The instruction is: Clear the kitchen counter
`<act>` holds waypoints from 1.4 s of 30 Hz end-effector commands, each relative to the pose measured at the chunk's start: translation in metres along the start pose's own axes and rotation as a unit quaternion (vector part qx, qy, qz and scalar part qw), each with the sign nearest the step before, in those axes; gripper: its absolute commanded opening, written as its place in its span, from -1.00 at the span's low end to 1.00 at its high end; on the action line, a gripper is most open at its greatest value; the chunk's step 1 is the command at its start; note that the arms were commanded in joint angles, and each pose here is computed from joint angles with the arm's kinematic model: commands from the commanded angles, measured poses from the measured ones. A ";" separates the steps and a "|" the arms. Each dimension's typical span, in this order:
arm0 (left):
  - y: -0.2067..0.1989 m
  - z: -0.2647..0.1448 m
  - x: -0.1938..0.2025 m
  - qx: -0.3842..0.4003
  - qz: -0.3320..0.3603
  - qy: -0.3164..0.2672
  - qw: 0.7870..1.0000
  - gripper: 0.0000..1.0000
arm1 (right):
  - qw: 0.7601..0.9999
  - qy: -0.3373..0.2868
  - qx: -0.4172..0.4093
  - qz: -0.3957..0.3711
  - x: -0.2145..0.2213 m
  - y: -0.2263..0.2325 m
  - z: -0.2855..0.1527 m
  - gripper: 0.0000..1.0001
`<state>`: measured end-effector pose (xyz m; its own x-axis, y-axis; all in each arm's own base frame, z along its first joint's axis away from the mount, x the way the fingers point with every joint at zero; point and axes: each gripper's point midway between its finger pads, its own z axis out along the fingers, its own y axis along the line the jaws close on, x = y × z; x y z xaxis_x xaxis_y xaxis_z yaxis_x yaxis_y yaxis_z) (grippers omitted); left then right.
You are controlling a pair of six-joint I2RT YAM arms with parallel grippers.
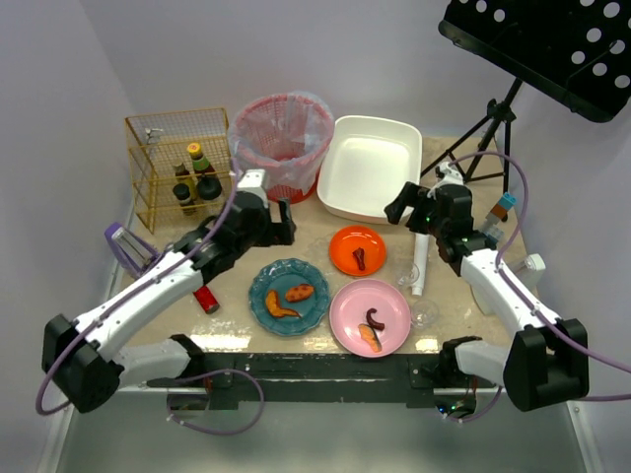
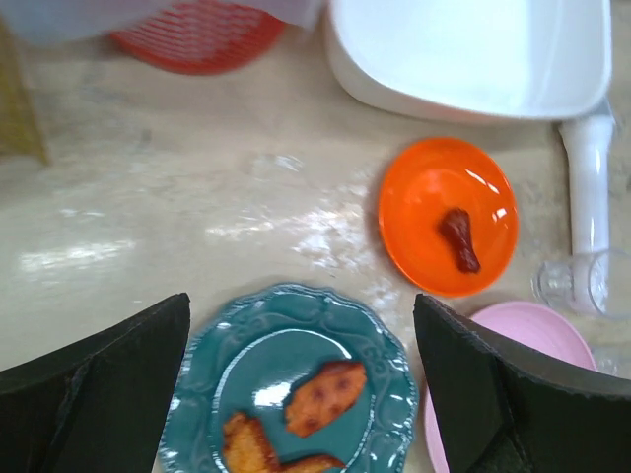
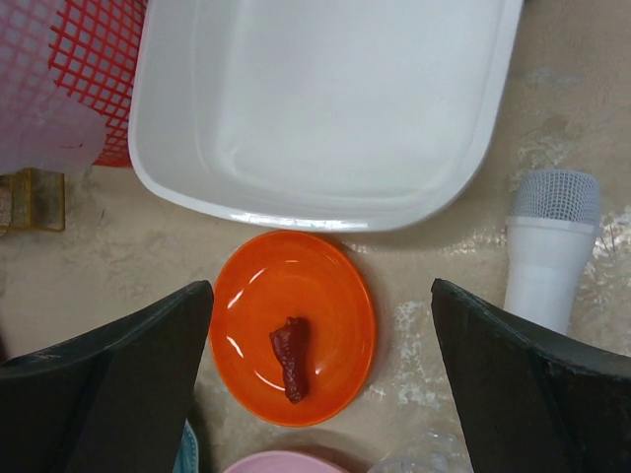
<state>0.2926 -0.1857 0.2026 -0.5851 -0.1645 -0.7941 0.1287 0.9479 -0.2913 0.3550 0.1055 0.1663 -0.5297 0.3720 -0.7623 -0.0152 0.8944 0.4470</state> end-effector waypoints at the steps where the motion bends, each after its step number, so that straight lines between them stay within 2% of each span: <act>1: -0.064 0.013 -0.001 0.069 0.013 -0.012 0.997 1.00 | 0.999 -0.037 0.016 0.031 -0.024 0.004 -0.019 0.95; 10: -0.129 0.037 0.037 0.147 0.035 0.027 0.988 1.00 | 0.987 -0.098 0.084 0.097 -0.065 -0.005 -0.048 0.97; 18: -0.169 0.053 0.056 0.201 0.036 0.050 0.978 1.00 | 0.962 -0.199 0.120 0.140 -0.109 -0.012 -0.096 0.97; 28: -0.194 0.075 0.071 0.222 0.057 0.071 0.971 1.00 | 0.972 -0.161 0.101 0.136 -0.092 -0.008 -0.080 0.97; 34: -0.182 0.089 0.072 0.177 0.060 0.068 0.980 1.00 | 0.974 -0.153 0.104 0.128 -0.086 -0.012 -0.074 0.97; 38: -0.131 0.108 0.068 0.111 0.036 0.093 0.989 0.98 | 0.982 -0.122 0.099 0.101 -0.074 -0.012 -0.059 0.97; 42: -0.095 0.108 0.056 0.084 0.028 0.079 0.993 0.93 | 0.992 -0.073 0.080 0.065 -0.051 -0.011 -0.037 0.95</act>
<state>0.3165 -0.3508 0.1169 -0.7100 0.0077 -0.7042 0.3638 0.8602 -0.3574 0.3438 0.0538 0.2390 -0.3031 0.5757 -0.7594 0.2619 0.8166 0.5144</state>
